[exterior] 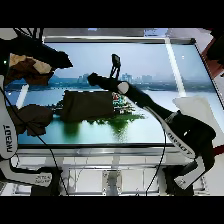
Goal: Fold the shirts.
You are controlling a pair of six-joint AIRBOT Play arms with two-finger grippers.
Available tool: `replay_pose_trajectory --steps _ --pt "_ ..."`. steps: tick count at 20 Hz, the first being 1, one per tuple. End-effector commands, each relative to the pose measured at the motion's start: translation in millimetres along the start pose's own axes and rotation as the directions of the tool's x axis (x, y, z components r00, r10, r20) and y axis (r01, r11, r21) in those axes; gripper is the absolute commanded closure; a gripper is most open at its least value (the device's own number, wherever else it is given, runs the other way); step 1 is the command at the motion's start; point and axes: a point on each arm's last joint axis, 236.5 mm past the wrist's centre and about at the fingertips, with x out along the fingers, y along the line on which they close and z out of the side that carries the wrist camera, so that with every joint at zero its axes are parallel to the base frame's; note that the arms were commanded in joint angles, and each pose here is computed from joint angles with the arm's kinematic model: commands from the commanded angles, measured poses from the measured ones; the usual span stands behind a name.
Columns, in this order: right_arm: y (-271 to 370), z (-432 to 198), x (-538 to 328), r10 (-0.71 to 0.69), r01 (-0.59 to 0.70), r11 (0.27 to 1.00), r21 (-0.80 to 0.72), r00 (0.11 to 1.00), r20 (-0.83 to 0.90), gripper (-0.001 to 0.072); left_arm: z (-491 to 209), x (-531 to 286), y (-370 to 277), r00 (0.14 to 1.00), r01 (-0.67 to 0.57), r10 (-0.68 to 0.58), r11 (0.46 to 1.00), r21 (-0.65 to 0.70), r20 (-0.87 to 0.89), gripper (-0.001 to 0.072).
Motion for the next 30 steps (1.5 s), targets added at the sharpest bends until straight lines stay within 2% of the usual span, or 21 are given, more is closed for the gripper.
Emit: replay_pose_trajectory --steps 1,3,5,8,12,19,20,21,22,24,25,26,30 --pt "-112 -19 -43 -0.206 0.232 0.971 0.059 0.935 -0.288 0.0205 -1 -1 19 0.997 -0.079 0.079 0.997 0.005 -0.003 0.0574" --pt "-158 -34 -64 -0.249 0.328 0.932 0.153 0.889 -0.383 0.0202 7 -1 22 0.995 -0.094 0.094 0.996 0.005 0.032 0.0574" --pt "-180 -51 -67 -0.214 0.347 0.904 0.25 0.873 -0.439 0.0199 13 -2 24 0.993 -0.101 0.101 0.995 0.005 0.056 0.0574" --pt "-175 -77 -47 -0.08 0.26 0.91 0.322 0.874 -0.48 0.0091 18 -2 26 0.991 -0.109 0.108 0.994 0.004 0.077 0.0574" --pt "-140 -100 -8 0.096 0.118 0.899 0.422 0.886 -0.453 0.0092 19 -2 26 0.99 -0.111 0.11 0.994 0.005 0.083 0.0574" --pt "-100 -135 18 0.198 0.054 0.886 0.46 0.853 -0.483 0.0106 19 -2 26 0.991 -0.111 0.11 0.994 0.005 0.082 0.0574" --pt "-94 -136 20 0.209 0.042 0.891 0.452 0.846 -0.49 0.014 19 -2 26 0.991 -0.111 0.11 0.994 0.005 0.081 0.0574" --pt "-88 -134 21 0.215 0.028 0.897 0.442 0.845 -0.49 0.0246 19 -2 26 0.991 -0.11 0.109 0.994 0.005 0.079 0.0574" --pt "-80 -130 21 0.231 -0.003 0.905 0.426 0.843 -0.485 0.0384 18 -2 26 0.991 -0.109 0.109 0.994 0.005 0.076 0.0574" --pt "-66 -118 21 0.267 -0.057 0.907 0.417 0.844 -0.465 0.0459 16 -2 25 0.992 -0.108 0.107 0.994 0.005 0.07 0.0574" --pt "-62 -109 21 0.273 -0.073 0.908 0.412 0.85 -0.451 0.0636 16 -2 25 0.992 -0.108 0.107 0.994 0.005 0.07 0.0574" --pt "-60 -102 21 0.277 -0.086 0.91 0.406 0.854 -0.44 0.0683 16 -2 25 0.992 -0.107 0.107 0.994 0.005 0.067 0.0574" --pt "-61 -51 10 0.291 -0.145 0.915 0.377 0.883 -0.367 0.0685 12 -3 33 0.989 -0.141 0.141 0.99 0.008 0.051 0.0574"
